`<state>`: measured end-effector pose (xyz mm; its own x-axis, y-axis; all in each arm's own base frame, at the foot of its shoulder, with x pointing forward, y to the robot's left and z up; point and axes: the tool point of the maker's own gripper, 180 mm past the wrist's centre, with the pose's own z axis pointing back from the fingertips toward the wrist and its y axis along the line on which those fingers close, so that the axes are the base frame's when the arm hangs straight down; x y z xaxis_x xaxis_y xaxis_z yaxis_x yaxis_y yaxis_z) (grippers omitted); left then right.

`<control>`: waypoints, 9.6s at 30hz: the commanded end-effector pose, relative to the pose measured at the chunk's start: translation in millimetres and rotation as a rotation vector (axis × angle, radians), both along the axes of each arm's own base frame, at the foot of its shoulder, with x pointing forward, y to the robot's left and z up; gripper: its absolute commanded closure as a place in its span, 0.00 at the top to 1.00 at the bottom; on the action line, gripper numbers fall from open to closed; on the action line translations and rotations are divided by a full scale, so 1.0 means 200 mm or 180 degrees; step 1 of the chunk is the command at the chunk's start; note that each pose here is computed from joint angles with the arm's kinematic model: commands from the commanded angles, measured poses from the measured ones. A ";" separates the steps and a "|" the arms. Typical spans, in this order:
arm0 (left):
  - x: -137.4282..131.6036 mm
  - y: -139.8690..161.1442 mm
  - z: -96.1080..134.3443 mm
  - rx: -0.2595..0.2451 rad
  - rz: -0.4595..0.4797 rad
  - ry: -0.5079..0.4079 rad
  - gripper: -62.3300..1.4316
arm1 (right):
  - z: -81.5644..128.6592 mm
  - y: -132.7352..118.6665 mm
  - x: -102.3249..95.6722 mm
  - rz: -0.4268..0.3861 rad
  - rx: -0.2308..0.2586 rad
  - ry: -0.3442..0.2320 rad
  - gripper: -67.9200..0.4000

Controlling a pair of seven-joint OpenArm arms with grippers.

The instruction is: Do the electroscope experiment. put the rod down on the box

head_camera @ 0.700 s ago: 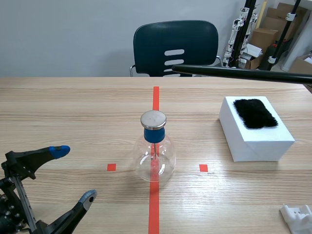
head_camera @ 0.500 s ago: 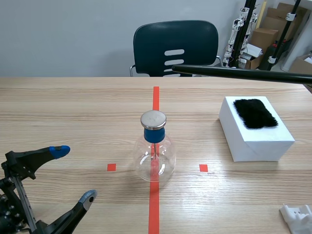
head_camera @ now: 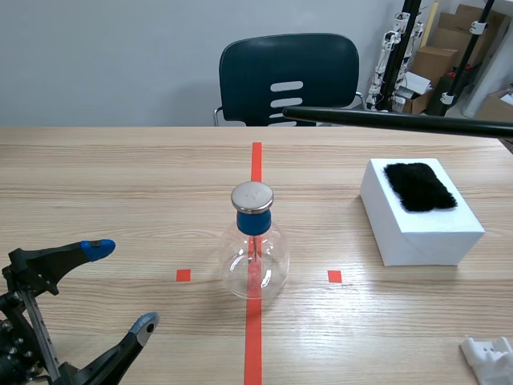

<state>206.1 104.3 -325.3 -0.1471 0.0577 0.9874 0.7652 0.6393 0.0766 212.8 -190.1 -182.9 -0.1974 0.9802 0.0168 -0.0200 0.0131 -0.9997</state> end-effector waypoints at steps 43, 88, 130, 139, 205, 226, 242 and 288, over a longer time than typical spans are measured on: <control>0.01 -0.01 0.03 -0.0091 0.0005 -0.0063 1.00 | -0.40 0.06 -0.28 0.0233 0.0382 0.1864 0.01; 0.01 -0.01 0.04 -0.0099 0.0004 -0.0070 1.00 | -0.82 0.12 -0.37 0.0234 -0.0073 0.3627 0.01; 0.01 -0.01 0.04 -0.0100 0.0007 -0.0072 1.00 | -1.16 0.13 -0.39 0.0218 -0.0030 0.4111 0.01; 0.01 -0.01 0.04 -0.0100 0.0007 -0.0072 1.00 | -1.18 0.15 -0.42 0.0243 0.0003 0.4177 0.01; 0.01 -0.01 0.04 -0.0098 0.0006 -0.0072 1.00 | -0.99 0.25 -0.33 0.0144 0.1242 0.4051 1.00; 0.01 -0.01 0.04 -0.0098 0.0006 -0.0072 1.00 | -0.66 0.35 -0.19 0.0445 0.2686 0.3310 1.00; 0.01 -0.01 0.04 -0.0098 0.0006 -0.0072 1.00 | -0.65 0.35 -0.19 0.0468 0.2693 0.3298 1.00; 0.01 -0.01 0.03 -0.0087 0.0005 -0.0063 1.00 | -0.66 0.35 -0.19 0.0456 0.2685 0.3304 1.00</control>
<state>206.1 104.3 -325.2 -0.1473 0.0580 0.9874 0.7652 0.6393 0.0766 171.2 -119.8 -319.8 0.1931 0.5722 0.7970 -0.8122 0.5490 -0.1974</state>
